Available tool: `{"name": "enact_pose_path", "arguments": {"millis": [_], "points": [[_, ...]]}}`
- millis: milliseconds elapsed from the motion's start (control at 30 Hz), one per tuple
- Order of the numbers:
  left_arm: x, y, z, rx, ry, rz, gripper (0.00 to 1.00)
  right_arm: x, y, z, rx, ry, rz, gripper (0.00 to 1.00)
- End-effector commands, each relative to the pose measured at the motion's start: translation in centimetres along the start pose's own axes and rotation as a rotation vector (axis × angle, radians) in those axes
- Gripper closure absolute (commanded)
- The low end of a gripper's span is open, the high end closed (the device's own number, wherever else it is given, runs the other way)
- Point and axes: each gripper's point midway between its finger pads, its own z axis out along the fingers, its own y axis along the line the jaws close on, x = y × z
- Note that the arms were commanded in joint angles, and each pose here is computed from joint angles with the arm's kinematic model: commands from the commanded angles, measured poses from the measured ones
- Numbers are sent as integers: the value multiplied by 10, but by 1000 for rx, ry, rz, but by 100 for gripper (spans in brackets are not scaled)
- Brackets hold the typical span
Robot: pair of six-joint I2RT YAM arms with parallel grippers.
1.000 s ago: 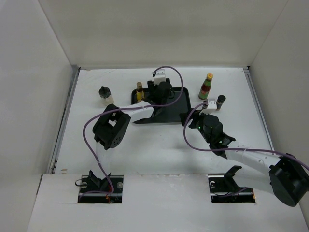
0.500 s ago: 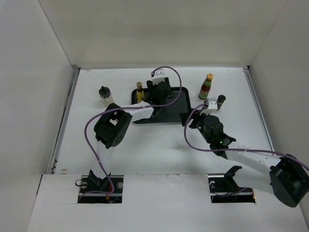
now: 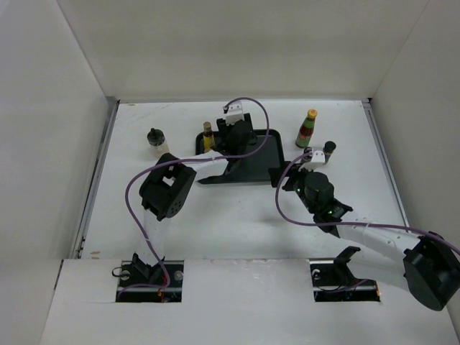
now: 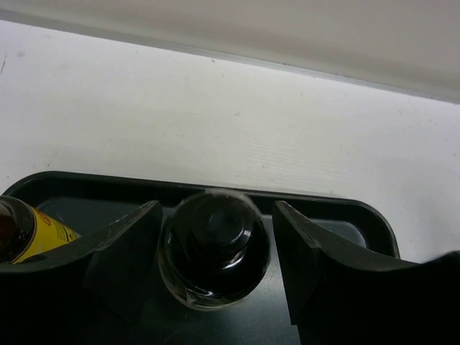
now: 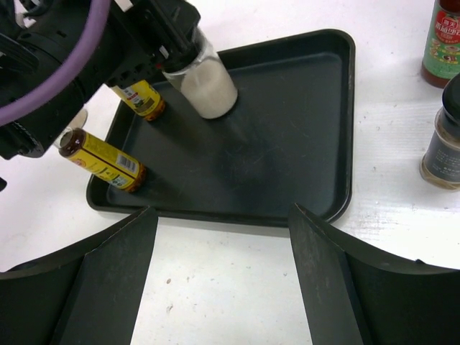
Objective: Organize the condiment bottles
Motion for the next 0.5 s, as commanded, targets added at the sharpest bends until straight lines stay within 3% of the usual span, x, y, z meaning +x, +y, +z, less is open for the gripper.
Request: {"name": "enact_pose_path", "arguments": {"millis": [0,267,467], "points": [[-38,-11,1,26,-103,-84,38,-18,4,0,-11,-65,28,20],[-54,-12,-8,40,-123,-102,26,-19,4,-1,-12,-67,29,20],[-160,-30,-59,143,-257,-193,19,-22,5,-2,-18,-78,33,20]]}}
